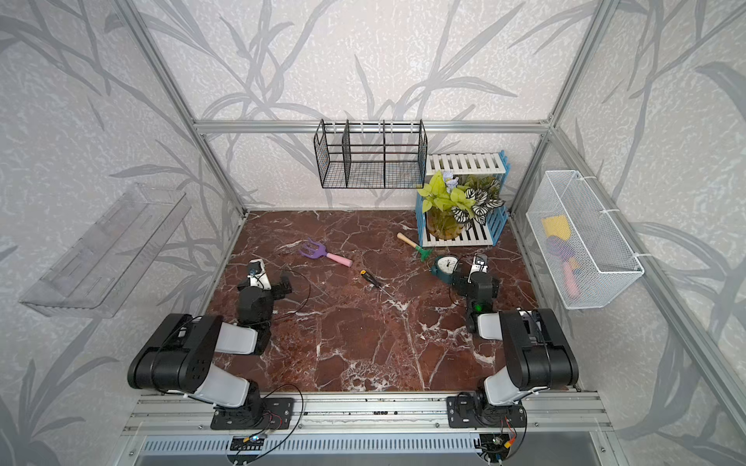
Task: Remove the battery from the alarm
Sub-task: Move the alarm to the center of the board.
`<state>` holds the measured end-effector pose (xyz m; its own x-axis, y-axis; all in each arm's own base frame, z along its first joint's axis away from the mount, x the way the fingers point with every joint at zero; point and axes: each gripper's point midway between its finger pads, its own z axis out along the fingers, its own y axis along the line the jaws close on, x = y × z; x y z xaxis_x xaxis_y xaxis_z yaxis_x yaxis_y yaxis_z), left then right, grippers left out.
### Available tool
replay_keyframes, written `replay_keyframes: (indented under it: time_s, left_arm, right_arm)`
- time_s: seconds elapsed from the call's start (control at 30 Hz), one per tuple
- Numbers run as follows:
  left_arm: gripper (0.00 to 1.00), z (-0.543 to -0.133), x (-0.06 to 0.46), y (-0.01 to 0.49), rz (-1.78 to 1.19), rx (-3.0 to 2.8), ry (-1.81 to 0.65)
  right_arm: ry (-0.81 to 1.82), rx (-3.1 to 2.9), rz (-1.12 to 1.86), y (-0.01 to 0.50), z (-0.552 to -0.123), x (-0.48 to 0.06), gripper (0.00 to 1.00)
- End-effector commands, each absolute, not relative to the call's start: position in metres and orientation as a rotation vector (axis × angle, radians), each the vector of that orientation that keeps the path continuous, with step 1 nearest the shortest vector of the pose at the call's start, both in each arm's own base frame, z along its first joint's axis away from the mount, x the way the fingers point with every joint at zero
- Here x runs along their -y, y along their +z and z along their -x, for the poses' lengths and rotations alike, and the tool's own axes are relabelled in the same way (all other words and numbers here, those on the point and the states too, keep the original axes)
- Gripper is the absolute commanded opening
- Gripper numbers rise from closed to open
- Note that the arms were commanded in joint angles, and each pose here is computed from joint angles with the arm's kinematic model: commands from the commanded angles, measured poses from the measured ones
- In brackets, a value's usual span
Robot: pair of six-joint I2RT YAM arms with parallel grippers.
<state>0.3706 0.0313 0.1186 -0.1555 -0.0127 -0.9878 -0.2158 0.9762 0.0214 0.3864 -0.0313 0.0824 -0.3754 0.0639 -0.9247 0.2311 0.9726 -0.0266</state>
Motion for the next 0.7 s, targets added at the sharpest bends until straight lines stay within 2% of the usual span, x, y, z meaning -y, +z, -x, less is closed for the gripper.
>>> replay_keyframes:
  time_s: [0.0, 0.4, 0.53, 0.67]
  left_arm:
    - [1.00, -0.373, -0.029, 0.129, 0.161, -1.685, 0.173]
    - [1.00, -0.373, -0.030, 0.130, 0.161, -1.683, 0.172]
    - [1.00, -0.369, -0.036, 0.168, 0.207, -1.626, 0.193]
    - [1.00, -0.365, -0.031, 0.190, 0.274, -1.724, 0.099]
  right_arm:
    - [-0.168, -1.927, -0.222, 0.091, -0.392, 0.032, 0.99]
    - [-0.169, -1.930, -0.222, 0.091, -0.392, 0.032, 0.99]
    - [-0.168, -1.914, -0.104, 0.133, -0.382, 0.012, 0.99]
    - [0.021, -1.982, -0.083, 0.169, -0.354, -0.013, 0.99]
